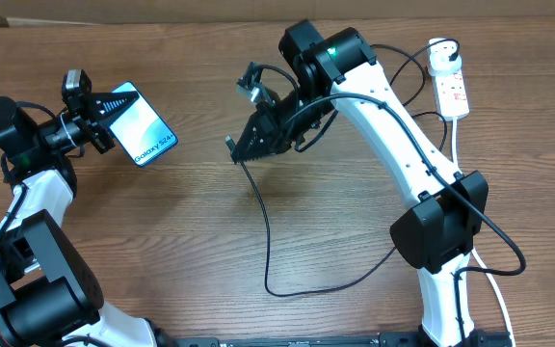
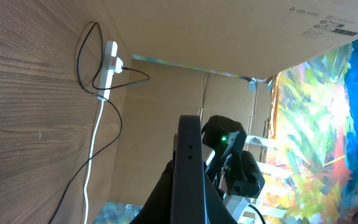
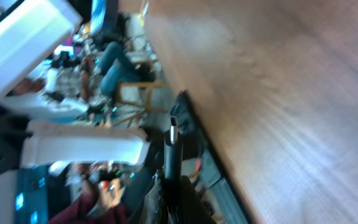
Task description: Plug charger to phone and switch on socket
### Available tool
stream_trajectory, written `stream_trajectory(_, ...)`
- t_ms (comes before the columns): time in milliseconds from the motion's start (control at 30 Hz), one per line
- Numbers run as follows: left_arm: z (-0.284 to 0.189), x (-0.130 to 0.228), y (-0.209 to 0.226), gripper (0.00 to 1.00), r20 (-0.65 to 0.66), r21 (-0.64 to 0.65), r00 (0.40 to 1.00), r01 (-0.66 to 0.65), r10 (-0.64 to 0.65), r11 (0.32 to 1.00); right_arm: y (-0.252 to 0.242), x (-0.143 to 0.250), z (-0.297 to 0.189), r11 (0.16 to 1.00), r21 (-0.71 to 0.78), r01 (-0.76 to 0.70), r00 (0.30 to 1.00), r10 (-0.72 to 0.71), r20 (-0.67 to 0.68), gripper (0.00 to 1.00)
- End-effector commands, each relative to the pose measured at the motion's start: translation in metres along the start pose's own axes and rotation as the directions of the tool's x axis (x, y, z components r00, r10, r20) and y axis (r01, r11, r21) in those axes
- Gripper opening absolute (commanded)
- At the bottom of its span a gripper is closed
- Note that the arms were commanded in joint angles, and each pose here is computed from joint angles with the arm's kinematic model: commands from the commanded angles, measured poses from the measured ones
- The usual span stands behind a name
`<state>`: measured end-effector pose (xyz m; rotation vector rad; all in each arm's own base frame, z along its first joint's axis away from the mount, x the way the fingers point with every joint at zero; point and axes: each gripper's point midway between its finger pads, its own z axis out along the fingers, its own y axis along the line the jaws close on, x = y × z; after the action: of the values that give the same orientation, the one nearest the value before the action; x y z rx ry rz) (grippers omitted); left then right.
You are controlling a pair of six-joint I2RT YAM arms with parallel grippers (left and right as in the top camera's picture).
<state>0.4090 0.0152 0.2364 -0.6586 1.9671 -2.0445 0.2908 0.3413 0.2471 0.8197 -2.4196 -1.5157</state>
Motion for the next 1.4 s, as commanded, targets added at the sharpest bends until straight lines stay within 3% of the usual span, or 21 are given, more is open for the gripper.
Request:
stream_trajectory(0,0.004,0.004,-0.009,0.04,-0.015,-0.001,0.999,-0.045,0.045,0.999,0.033,0.007,-0.001,0.989,-0.097,0.113,0.994,-0.113,0.008,0.04)
stream_trajectory(500,0.015,0.01,-0.008,0.04,-0.049,-0.005,0.998,-0.046,0.046,0.999,0.064,0.023,0.042,0.975,-0.153,0.164,0.981,-0.177,-0.078,0.04)
stream_trajectory(867,0.021,0.016,-0.007,0.04,-0.082,-0.007,0.995,-0.059,0.058,0.998,0.063,-0.002,0.051,0.982,-0.148,0.118,0.992,-0.124,-0.033,0.04)
stream_trajectory(1367,0.024,0.018,-0.007,0.04,-0.09,-0.006,0.994,-0.07,0.069,0.998,0.046,-0.008,0.073,0.979,-0.199,0.048,0.995,-0.065,-0.078,0.04)
